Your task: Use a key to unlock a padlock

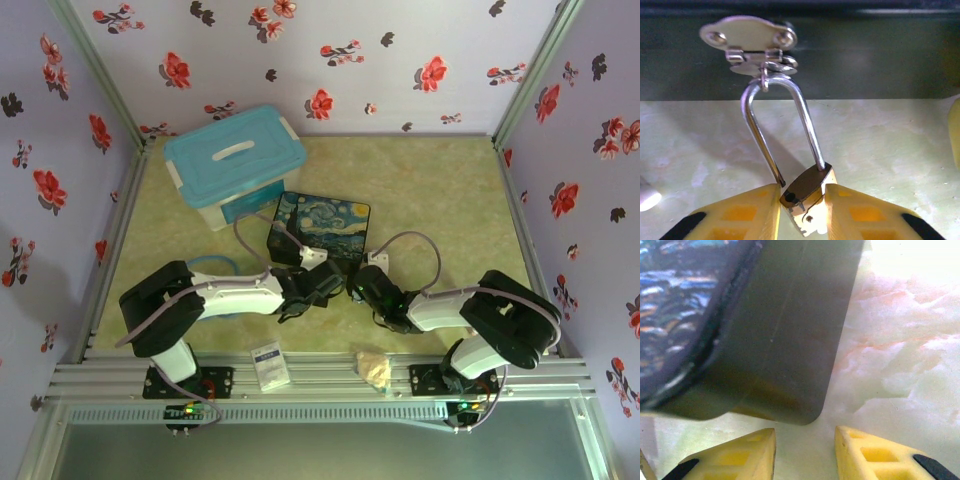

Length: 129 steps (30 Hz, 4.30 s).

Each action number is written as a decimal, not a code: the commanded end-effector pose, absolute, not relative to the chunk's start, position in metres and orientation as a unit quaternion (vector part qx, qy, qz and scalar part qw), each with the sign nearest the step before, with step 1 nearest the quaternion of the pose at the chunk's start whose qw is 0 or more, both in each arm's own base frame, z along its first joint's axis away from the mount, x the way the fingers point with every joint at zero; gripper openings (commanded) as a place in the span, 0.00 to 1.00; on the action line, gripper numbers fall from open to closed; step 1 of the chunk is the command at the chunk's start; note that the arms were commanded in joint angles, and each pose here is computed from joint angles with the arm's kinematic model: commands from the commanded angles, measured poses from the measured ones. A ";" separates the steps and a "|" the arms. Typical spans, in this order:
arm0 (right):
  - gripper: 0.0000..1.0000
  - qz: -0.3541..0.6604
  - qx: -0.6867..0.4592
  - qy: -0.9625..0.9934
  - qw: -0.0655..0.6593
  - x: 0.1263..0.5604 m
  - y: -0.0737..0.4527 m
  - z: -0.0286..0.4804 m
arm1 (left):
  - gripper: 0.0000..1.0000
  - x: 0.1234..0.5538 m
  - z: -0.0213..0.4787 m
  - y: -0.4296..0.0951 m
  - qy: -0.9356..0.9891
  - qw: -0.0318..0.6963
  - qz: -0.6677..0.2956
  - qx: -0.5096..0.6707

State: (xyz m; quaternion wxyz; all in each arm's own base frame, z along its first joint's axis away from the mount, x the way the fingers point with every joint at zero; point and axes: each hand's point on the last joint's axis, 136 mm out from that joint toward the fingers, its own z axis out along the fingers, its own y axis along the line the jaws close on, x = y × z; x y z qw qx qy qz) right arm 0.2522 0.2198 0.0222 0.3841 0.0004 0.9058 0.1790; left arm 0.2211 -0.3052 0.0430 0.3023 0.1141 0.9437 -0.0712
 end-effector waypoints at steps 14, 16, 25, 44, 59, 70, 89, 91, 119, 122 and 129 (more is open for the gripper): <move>0.34 0.176 0.013 0.904 0.390 0.254 0.215 0.018 | 0.39 0.222 0.024 -0.315 0.940 0.287 -0.173 0.063; 0.34 0.176 0.013 0.904 0.390 0.253 0.214 0.018 | 0.40 0.222 0.022 -0.315 0.940 0.288 -0.176 0.059; 0.33 0.180 0.016 0.903 0.390 0.252 0.212 0.018 | 0.32 0.224 -0.002 -0.303 0.950 0.276 -0.136 0.055; 0.34 0.184 0.016 0.906 0.380 0.253 0.219 0.013 | 0.22 0.224 0.037 -0.267 0.955 0.274 -0.010 0.111; 0.34 0.185 0.017 0.906 0.380 0.254 0.221 0.012 | 0.24 0.220 0.019 -0.282 0.945 0.274 0.072 0.164; 0.38 0.211 0.010 0.902 0.376 0.249 0.227 0.018 | 0.47 0.218 0.055 -0.301 0.939 0.298 0.016 0.170; 0.55 0.251 -0.021 0.898 0.362 0.213 0.254 0.056 | 0.99 0.244 0.148 -0.246 0.903 0.357 -0.235 0.046; 0.61 0.281 -0.035 0.891 0.354 0.211 0.271 0.061 | 1.00 0.247 0.148 -0.241 0.896 0.357 -0.261 0.027; 0.48 0.311 -0.077 0.904 0.283 0.231 0.331 0.019 | 1.00 0.233 0.117 -0.213 0.884 0.352 -0.303 -0.053; 0.46 0.263 -0.080 0.917 0.287 0.233 0.321 0.012 | 1.00 0.234 0.119 -0.214 0.882 0.355 -0.305 -0.051; 0.47 0.184 -0.099 0.937 0.279 0.222 0.320 0.010 | 1.00 0.235 0.119 -0.211 0.882 0.357 -0.301 -0.054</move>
